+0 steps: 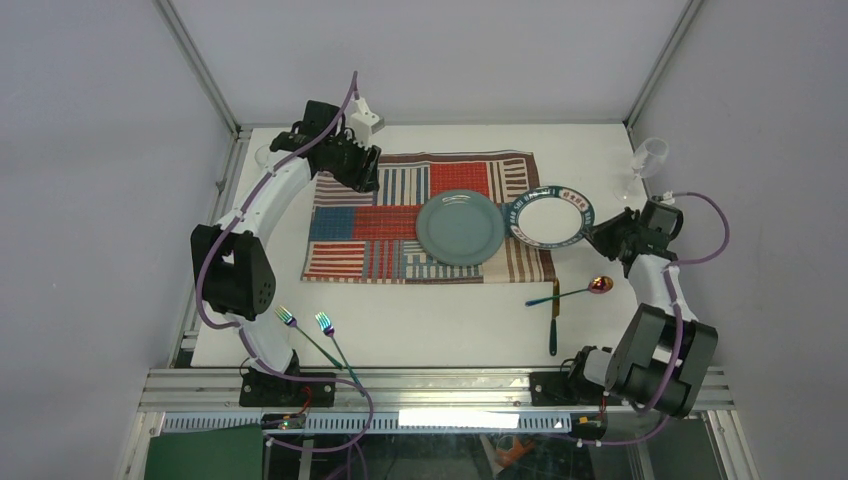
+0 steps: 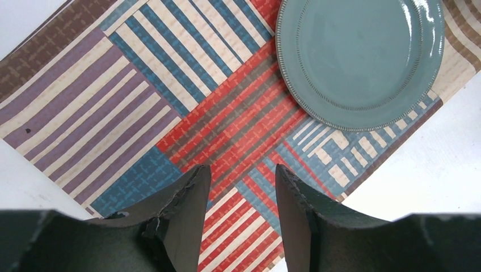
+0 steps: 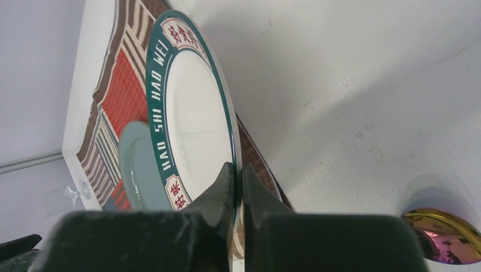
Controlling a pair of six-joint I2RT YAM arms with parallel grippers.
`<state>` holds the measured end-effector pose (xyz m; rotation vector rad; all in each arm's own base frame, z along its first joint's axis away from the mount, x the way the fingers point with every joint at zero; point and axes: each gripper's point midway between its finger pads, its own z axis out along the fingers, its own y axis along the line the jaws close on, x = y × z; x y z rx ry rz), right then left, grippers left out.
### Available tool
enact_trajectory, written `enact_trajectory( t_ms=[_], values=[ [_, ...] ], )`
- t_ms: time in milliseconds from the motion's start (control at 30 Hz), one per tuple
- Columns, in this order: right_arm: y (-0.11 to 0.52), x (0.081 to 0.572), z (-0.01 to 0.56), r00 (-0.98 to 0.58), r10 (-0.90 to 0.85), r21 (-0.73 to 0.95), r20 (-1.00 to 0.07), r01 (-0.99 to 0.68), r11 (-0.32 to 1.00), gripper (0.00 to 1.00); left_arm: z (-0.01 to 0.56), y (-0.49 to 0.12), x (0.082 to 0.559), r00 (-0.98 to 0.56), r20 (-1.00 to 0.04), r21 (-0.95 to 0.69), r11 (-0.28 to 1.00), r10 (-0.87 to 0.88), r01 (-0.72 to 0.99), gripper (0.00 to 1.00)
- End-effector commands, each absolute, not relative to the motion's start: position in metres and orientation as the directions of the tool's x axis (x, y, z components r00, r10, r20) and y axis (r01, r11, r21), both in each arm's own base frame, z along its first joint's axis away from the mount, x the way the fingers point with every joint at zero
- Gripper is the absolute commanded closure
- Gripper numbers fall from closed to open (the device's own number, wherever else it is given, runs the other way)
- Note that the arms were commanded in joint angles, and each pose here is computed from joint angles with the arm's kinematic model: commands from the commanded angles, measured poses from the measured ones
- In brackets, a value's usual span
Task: Set the dinner table for one person
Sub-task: Pick up the plate at the center of the board.
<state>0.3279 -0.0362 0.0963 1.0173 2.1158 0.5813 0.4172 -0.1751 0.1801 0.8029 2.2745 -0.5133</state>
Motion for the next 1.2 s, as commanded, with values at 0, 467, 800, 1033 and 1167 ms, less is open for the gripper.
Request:
enact_trajectory(
  t_ms=[0,467,800,1033,1167],
  values=[
    [-0.039,0.339,0.143,-0.391,0.768,0.674,-0.508,0.374,0.637,1.0,0.201,-0.178,0.425,-0.576,-0.727,-0.136,0.744,0.373,0.654,0.53],
    [0.059,0.364,0.183,-0.564,0.711,0.826,-0.419,0.087,0.556,1.0,0.22,-0.169,0.436,-0.57,-0.739,-0.083,0.792,0.358,0.605,0.56],
    [0.164,0.372,0.186,-0.733,0.526,0.812,-0.431,-0.06,0.581,1.0,0.24,-0.16,0.441,-0.551,-0.763,-0.039,0.825,0.339,0.563,0.58],
    [0.228,0.389,0.177,-0.799,0.414,0.792,-0.436,-0.122,0.599,1.0,0.251,-0.148,0.442,-0.538,-0.774,-0.005,0.848,0.332,0.531,0.58],
    [0.264,0.397,0.162,-0.829,0.354,0.779,-0.434,-0.147,0.61,1.0,0.257,-0.138,0.44,-0.535,-0.78,0.007,0.859,0.326,0.513,0.58]
  ],
)
